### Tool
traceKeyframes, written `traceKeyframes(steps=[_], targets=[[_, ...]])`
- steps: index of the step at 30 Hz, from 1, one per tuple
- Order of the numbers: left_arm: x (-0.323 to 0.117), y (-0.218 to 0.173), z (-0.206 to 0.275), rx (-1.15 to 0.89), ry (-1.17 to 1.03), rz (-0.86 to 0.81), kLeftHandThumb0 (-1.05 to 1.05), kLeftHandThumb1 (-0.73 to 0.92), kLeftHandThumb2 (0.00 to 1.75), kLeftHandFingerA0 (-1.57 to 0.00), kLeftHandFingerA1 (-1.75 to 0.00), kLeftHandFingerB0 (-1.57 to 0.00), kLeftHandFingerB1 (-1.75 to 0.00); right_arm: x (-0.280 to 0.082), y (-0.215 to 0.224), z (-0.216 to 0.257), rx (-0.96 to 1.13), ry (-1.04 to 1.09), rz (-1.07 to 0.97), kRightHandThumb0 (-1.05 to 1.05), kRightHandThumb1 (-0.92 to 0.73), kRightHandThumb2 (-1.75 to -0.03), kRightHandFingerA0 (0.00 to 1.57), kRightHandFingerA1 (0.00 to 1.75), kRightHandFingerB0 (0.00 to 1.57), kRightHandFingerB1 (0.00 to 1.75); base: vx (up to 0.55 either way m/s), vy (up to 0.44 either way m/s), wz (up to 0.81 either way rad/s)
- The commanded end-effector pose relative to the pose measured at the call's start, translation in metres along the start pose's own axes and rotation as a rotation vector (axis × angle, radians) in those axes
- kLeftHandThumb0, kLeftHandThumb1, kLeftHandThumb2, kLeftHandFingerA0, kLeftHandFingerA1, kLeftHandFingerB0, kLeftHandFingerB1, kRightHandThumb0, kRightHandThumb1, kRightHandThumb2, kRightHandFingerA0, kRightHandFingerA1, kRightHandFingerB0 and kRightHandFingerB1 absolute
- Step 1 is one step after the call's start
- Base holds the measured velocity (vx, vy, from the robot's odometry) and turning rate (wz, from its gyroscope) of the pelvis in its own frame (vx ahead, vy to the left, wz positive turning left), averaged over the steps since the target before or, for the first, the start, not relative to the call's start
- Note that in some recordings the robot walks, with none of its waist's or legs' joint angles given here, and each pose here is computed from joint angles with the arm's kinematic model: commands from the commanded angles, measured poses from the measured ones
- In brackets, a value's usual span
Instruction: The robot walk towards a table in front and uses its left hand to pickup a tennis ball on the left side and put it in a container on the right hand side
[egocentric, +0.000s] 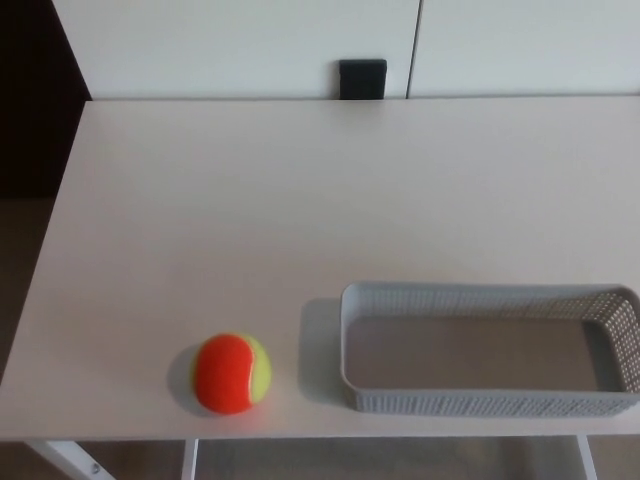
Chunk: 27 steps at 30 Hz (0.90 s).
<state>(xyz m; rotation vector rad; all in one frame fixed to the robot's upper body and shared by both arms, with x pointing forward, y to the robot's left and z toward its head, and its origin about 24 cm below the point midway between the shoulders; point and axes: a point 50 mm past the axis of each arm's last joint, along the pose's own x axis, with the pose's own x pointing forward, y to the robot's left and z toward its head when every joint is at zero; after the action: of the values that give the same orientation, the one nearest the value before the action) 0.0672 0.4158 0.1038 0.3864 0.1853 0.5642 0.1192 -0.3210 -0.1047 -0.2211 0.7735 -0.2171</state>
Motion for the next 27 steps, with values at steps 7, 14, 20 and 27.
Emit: traceKeyframes(steps=[7, 14, 20, 27], targets=[[-0.010, -0.124, 0.132, 0.038, -0.609, -0.666, -0.38, 0.45, 0.68, -0.05, -0.38, -0.04, -0.15, 0.001, -0.010, 0.005, -0.032, -0.003, -0.022, -0.53, -0.40, -0.57, 0.92, 0.59, 0.56, 0.41, 0.00, 0.000, 0.00], [0.001, -0.157, 0.098, 0.113, -0.556, -0.757, -0.42, 0.49, 0.57, -0.16, -0.32, -0.06, -0.20, 0.003, -0.012, 0.007, -0.028, 0.002, -0.026, -0.48, -0.44, -0.55, 0.91, 0.55, 0.58, 0.40, 0.00, 0.000, 0.00], [0.010, -0.175, 0.071, 0.154, -0.502, -0.822, -0.46, 0.50, 0.58, -0.14, -0.32, -0.05, -0.20, 0.004, -0.010, 0.008, -0.040, -0.003, -0.020, -0.53, -0.40, -0.57, 0.92, 0.58, 0.57, 0.42, 0.00, 0.000, 0.00], [0.015, -0.194, 0.054, 0.233, -0.505, -0.812, -0.58, 0.40, 0.70, -0.12, -0.41, -0.07, -0.25, 0.004, -0.009, 0.008, -0.032, 0.010, -0.022, -0.48, -0.43, -0.55, 0.91, 0.56, 0.58, 0.40, 0.00, 0.000, 0.00]])
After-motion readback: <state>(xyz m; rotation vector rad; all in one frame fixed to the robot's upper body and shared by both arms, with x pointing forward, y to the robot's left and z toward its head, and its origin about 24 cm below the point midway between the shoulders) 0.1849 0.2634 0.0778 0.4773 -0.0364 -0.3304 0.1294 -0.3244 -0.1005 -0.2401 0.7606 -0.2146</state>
